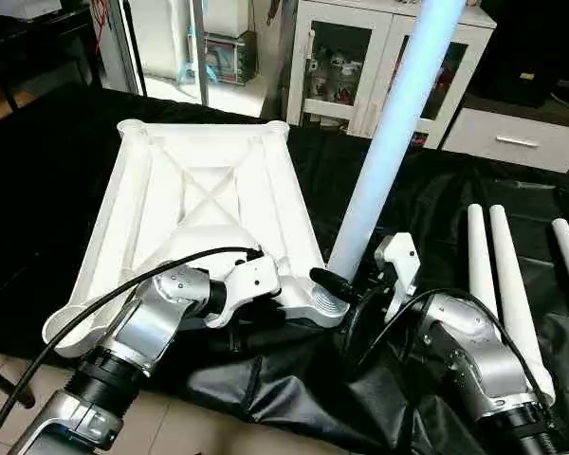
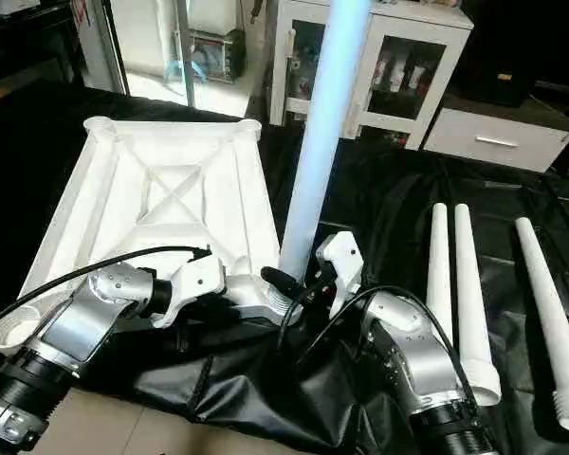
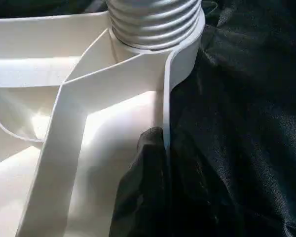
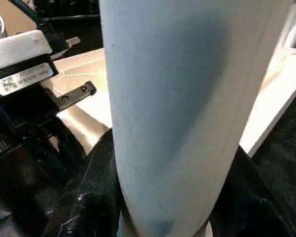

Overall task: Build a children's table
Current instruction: Insert table leg to table base

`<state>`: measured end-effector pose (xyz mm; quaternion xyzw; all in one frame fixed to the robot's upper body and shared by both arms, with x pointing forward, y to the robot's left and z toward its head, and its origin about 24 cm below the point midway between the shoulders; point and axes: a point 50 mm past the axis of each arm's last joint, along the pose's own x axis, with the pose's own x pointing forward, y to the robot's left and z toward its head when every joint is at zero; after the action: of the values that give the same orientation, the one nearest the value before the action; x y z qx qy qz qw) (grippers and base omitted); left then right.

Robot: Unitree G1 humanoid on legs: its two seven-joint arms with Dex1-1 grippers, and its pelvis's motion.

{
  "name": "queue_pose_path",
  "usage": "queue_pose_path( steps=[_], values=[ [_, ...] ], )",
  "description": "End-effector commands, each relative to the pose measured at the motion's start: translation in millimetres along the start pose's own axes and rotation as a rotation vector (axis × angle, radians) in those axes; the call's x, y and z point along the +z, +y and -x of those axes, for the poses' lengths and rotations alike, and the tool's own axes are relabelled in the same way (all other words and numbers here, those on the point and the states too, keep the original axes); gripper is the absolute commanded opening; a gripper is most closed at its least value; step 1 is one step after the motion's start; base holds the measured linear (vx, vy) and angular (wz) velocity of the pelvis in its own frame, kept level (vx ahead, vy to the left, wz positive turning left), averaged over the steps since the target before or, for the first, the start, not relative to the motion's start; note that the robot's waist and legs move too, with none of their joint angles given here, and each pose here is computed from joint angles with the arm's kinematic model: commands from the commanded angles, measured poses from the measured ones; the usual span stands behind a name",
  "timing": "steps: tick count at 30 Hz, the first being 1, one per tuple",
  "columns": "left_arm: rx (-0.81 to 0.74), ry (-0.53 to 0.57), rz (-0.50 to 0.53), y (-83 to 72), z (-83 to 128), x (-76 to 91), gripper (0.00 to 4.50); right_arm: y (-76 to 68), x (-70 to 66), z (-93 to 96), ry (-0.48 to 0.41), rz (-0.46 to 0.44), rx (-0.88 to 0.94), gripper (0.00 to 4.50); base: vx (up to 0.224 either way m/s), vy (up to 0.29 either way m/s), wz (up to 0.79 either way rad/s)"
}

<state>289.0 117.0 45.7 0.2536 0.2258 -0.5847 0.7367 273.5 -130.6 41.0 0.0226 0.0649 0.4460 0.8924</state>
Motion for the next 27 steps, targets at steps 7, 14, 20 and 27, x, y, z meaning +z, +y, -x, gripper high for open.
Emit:
queue_pose_path(
  steps=[7,14,20,27],
  values=[
    [0.033,-0.041,0.063,-1.8,-3,-6.6,0.00,0.7,-55.7,22.3,0.206,-0.172,-0.113,1.86,0.000,0.000,0.00],
    [0.030,-0.042,0.060,-1.4,-3,-5.9,0.00,0.1,-55.3,19.2,0.208,-0.166,-0.123,1.86,0.000,0.000,0.00],
    [0.088,-0.074,0.120,4.0,-4,-1.0,0.00,-8.5,-55.4,15.6,0.224,-0.138,-0.208,1.86,0.000,0.000,0.00],
    [0.318,-0.119,0.236,30.4,-18,26.6,0.00,-43.3,-50.0,-1.9,0.252,-0.139,-0.605,1.86,0.000,0.000,0.00]
  ],
)
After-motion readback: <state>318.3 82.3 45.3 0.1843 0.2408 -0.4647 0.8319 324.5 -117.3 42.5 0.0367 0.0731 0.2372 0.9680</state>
